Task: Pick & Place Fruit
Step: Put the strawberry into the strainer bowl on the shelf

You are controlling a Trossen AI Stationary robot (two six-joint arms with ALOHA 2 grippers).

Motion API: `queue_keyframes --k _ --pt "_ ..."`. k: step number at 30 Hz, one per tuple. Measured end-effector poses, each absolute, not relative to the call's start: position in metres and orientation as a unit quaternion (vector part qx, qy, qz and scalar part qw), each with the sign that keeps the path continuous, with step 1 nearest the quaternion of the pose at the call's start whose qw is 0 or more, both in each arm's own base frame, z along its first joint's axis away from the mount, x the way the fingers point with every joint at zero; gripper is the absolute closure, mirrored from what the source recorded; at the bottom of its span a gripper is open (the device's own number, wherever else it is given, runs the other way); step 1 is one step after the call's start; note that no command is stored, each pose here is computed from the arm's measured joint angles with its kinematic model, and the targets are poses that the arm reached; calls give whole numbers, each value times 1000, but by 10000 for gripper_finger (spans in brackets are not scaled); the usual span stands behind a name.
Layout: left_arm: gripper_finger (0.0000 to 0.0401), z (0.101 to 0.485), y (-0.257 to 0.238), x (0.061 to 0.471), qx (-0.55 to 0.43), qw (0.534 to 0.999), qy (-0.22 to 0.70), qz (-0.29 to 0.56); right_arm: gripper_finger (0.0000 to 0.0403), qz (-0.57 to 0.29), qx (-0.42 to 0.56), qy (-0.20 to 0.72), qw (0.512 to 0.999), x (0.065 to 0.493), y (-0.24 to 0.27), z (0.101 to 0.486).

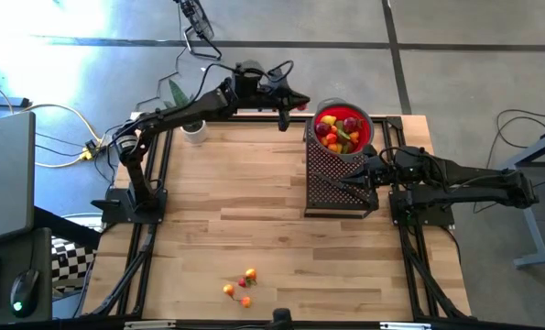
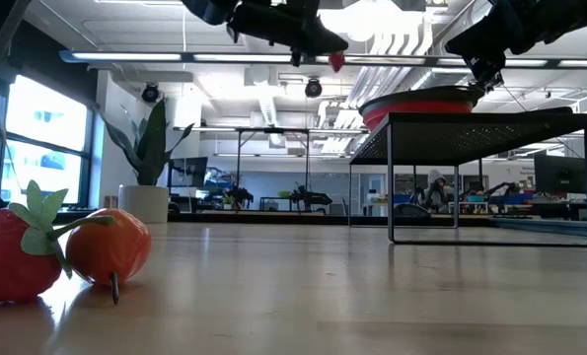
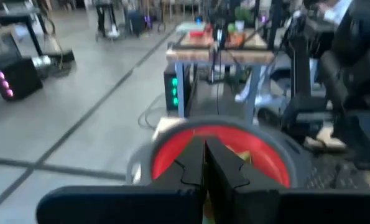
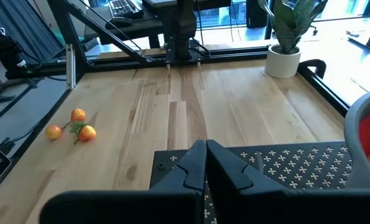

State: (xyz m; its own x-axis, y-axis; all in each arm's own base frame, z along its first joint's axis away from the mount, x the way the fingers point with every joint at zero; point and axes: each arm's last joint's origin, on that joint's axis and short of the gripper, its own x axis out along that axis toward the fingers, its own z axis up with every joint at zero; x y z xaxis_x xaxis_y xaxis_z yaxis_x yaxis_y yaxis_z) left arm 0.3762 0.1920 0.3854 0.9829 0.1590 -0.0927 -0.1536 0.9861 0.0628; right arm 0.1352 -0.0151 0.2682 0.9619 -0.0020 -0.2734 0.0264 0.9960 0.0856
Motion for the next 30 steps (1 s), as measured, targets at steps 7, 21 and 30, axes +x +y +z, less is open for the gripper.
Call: queue_keyframes --k 7,21,30 --pt "401 379 180 397 38 998 10 58 398 -7 44 138 989 135 -15 268" --pt "401 363 172 418 8 998 -5 54 398 -6 31 144 989 135 -15 267" --pt "401 361 162 423 10 999 -9 51 398 -8 53 147 988 135 -15 266"
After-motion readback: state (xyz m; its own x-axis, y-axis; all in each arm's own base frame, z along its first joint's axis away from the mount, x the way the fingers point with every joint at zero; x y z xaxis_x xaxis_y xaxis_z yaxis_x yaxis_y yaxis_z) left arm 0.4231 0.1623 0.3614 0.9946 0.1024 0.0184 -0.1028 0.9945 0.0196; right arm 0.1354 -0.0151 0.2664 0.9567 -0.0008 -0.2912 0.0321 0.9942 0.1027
